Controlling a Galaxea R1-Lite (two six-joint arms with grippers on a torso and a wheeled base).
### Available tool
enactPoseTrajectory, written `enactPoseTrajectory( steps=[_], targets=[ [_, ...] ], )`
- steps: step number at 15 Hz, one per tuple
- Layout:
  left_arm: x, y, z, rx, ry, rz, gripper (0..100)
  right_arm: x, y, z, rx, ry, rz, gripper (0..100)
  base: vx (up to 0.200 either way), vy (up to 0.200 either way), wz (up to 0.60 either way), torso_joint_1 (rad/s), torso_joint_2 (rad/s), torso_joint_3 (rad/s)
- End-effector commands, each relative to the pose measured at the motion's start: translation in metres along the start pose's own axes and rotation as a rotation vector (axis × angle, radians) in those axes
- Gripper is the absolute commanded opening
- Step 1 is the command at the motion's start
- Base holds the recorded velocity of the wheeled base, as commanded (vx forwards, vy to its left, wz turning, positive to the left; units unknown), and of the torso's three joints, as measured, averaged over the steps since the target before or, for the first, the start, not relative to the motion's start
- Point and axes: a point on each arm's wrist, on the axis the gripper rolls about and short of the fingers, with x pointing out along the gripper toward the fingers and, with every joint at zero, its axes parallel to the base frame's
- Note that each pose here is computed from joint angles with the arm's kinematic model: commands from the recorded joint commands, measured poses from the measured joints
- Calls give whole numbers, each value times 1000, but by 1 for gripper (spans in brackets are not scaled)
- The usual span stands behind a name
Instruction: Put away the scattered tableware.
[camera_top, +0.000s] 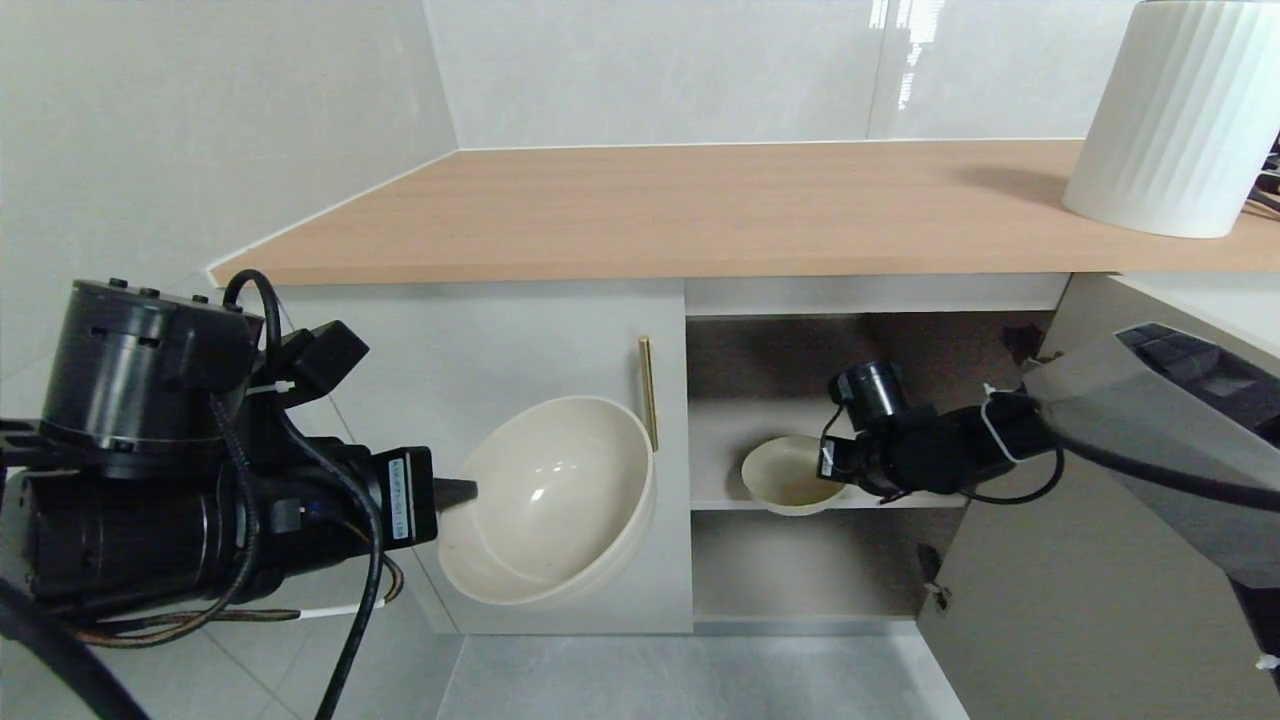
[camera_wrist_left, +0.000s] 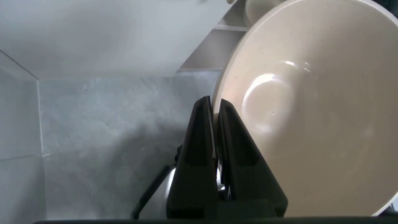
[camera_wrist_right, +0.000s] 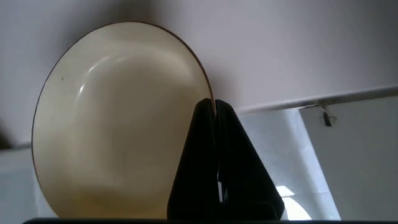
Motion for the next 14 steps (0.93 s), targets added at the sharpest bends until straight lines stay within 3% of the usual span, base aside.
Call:
enactPoseTrajectory(
  steps=[1,6,14],
  targets=[
    [1,0,0,-1,3,2,0,26,-4,-2,26,2,-34,0,0,0,0,0,0,0],
    [8,1,-2,0,26,12,0,54,-12,-3,48,-51,-156,0,0,0,0,0,0,0],
    [8,0,-2,1,24,11,0,61,-9,4,89,-104,-176,0,0,0,0,0,0,0]
  ],
)
